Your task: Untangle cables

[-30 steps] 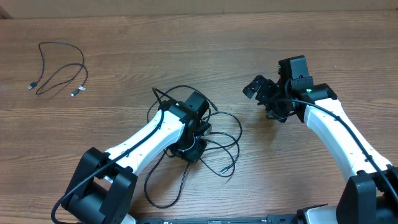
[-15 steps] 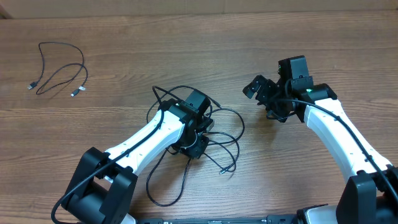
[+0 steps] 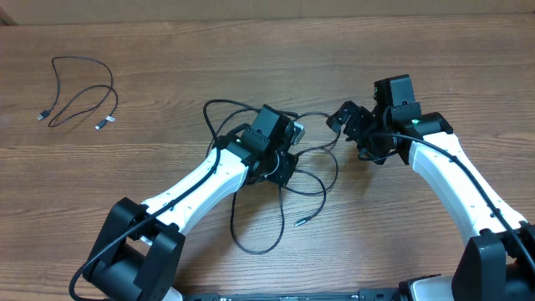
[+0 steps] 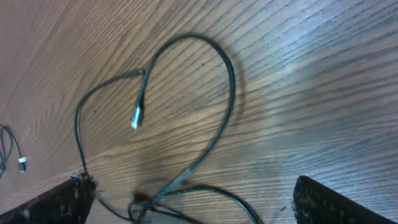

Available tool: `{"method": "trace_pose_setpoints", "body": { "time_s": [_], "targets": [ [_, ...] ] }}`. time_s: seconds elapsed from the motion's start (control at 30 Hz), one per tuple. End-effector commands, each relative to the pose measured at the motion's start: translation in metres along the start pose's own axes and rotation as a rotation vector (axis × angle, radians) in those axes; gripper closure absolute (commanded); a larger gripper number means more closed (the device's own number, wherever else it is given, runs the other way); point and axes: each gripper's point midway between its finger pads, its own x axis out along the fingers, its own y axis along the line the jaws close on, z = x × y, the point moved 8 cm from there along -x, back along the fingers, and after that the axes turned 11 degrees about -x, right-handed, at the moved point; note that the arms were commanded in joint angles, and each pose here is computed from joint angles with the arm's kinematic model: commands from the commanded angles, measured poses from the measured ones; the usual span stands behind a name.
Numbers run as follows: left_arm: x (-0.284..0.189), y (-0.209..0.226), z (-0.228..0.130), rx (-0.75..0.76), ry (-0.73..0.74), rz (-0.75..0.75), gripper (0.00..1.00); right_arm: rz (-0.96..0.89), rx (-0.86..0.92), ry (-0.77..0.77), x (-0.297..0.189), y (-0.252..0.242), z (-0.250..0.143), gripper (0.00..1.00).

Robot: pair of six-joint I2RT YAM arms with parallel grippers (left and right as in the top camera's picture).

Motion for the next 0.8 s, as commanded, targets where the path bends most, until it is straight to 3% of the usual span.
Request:
{"method": "trace_pose_setpoints", "body": {
  "time_s": [0.0, 0.3, 0.4, 0.6, 0.77],
  "targets": [
    [0.000, -0.004, 0.008, -0.033, -0.035, -0.023, 0.96, 0.004, -0.007, -0.026, -0.006, 0.002, 0.002, 0.00],
    [-0.032, -0.019, 0.051, -0.023, -0.158, -0.055, 0.96, 0.004, -0.006, -0.026, -0.006, 0.002, 0.002, 0.00],
    [-0.040, -0.018, 0.061, -0.027, -0.188, -0.049, 0.90, 0.004, -0.006, -0.026, -0.006, 0.002, 0.002, 0.00],
    [-0.044, 0.004, 0.066, -0.068, -0.223, 0.076, 0.88, 0.004, -0.006, -0.026, -0.006, 0.002, 0.002, 0.00],
    [-0.044, 0.017, 0.061, -0.099, -0.189, 0.117, 0.80, 0.004, -0.007, -0.026, -0.006, 0.002, 0.002, 0.00]
  ]
}}
